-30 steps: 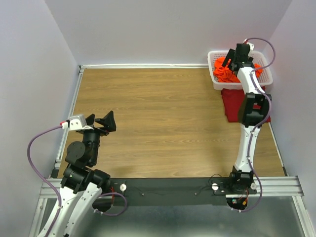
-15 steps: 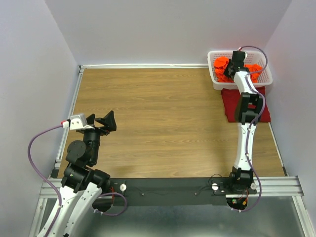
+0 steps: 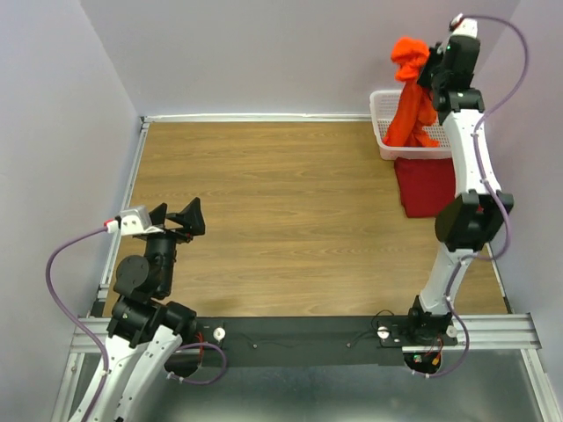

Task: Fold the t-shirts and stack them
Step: Grab the tshirt from the pile, then move the tshirt to the center of the board

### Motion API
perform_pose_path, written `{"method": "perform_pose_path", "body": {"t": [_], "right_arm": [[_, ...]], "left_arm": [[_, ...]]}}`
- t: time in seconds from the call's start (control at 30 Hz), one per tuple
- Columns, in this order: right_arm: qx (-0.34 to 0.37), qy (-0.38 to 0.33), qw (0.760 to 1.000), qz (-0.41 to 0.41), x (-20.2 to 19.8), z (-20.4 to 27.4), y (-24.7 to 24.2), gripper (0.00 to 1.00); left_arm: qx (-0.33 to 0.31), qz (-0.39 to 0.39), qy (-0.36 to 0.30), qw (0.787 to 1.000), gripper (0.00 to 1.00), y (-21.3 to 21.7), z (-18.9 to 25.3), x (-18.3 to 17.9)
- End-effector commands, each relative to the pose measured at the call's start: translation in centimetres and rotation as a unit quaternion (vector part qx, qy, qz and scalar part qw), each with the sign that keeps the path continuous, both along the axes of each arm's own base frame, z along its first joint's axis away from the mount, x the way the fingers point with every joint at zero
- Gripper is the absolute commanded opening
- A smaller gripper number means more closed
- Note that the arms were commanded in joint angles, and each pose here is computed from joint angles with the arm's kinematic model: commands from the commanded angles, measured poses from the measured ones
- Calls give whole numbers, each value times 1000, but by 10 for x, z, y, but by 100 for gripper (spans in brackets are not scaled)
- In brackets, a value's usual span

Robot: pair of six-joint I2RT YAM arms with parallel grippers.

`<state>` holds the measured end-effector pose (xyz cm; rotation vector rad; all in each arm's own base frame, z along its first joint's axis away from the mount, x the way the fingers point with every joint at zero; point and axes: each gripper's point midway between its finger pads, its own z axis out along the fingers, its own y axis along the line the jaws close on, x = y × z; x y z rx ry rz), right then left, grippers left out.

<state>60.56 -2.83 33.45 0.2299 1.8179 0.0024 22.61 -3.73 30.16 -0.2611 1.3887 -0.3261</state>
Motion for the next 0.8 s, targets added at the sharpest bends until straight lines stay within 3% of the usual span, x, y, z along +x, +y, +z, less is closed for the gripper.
{"method": "perform_pose_path", "body": {"t": [0.0,0.2,0.33,0.37,0.47,0.5,0.53,0.6,0.7,0.77], "right_arm": [[15,-109,984,141,-53,112,88,1],[98,-141,941,292,-115,164,189,0],[159,-85,912,370,-134,135,242,0],[175,-40,898,401,-140,104,267,3],[195,47,871,450,-162,39,322,28],[200,102,859,461,-169,-7,340,51],[195,133,842,486,-190,-30,369,64],[182,176,829,499,-207,-71,394,80],[165,229,815,507,-237,-118,411,87],[153,239,828,483,-236,-131,401,88]], "left_arm": [[-9,8,-22,1000,99,7,6,-8],[-28,19,-45,998,99,15,14,-18],[-34,12,-64,997,98,15,21,-25],[-33,7,-65,997,99,14,21,-26],[-31,0,-66,997,99,11,22,-26],[-31,-5,-66,997,99,9,22,-26],[-31,-5,-65,997,99,9,22,-25],[-34,-12,-62,997,99,6,21,-24],[-38,-21,-42,998,99,-2,12,-14],[-51,-28,-26,998,99,-8,5,-6]]}}
